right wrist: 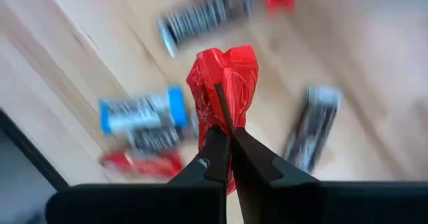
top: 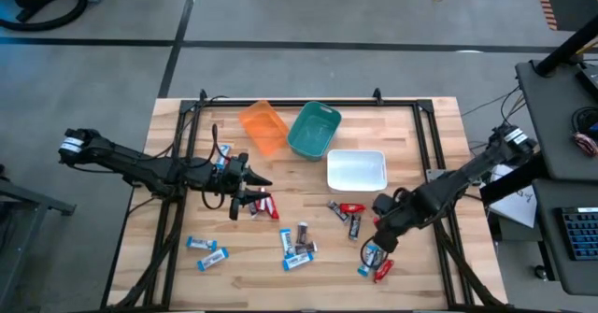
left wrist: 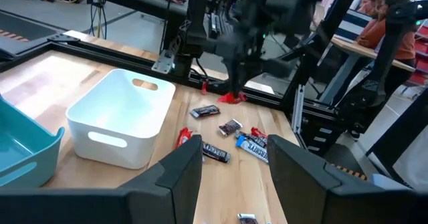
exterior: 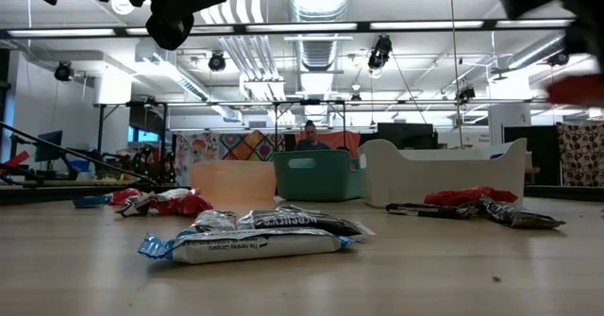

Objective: Sort candy
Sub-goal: Put the red chocolate bar into the white bin

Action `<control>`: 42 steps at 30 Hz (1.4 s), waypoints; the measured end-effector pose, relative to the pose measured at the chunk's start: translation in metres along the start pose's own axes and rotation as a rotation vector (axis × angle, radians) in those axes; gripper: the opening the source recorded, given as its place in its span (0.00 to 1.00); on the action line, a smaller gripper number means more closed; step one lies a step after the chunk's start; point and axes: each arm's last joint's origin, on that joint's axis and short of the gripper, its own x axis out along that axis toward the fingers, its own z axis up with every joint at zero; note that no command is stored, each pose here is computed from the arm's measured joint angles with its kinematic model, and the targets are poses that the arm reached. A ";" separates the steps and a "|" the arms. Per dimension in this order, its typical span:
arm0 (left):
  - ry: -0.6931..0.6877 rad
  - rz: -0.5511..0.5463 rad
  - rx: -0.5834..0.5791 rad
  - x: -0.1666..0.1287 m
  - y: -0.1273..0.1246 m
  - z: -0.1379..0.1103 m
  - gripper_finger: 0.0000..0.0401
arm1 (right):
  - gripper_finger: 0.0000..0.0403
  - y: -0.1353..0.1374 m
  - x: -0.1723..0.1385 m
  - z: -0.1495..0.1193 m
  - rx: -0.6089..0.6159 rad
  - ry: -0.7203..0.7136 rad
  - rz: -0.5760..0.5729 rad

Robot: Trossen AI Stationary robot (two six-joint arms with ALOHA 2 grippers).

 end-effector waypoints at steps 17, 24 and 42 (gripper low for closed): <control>0.000 0.000 -0.001 0.000 0.000 0.000 0.38 | 0.02 -0.014 -0.017 0.088 -0.377 -0.349 -0.317; 0.001 0.000 -0.001 0.000 0.000 0.000 0.38 | 0.02 -0.034 0.004 0.108 -0.626 -0.219 -0.458; 0.003 0.003 0.026 0.000 0.001 0.000 0.38 | 0.02 -0.059 0.053 0.142 -0.730 0.064 -0.421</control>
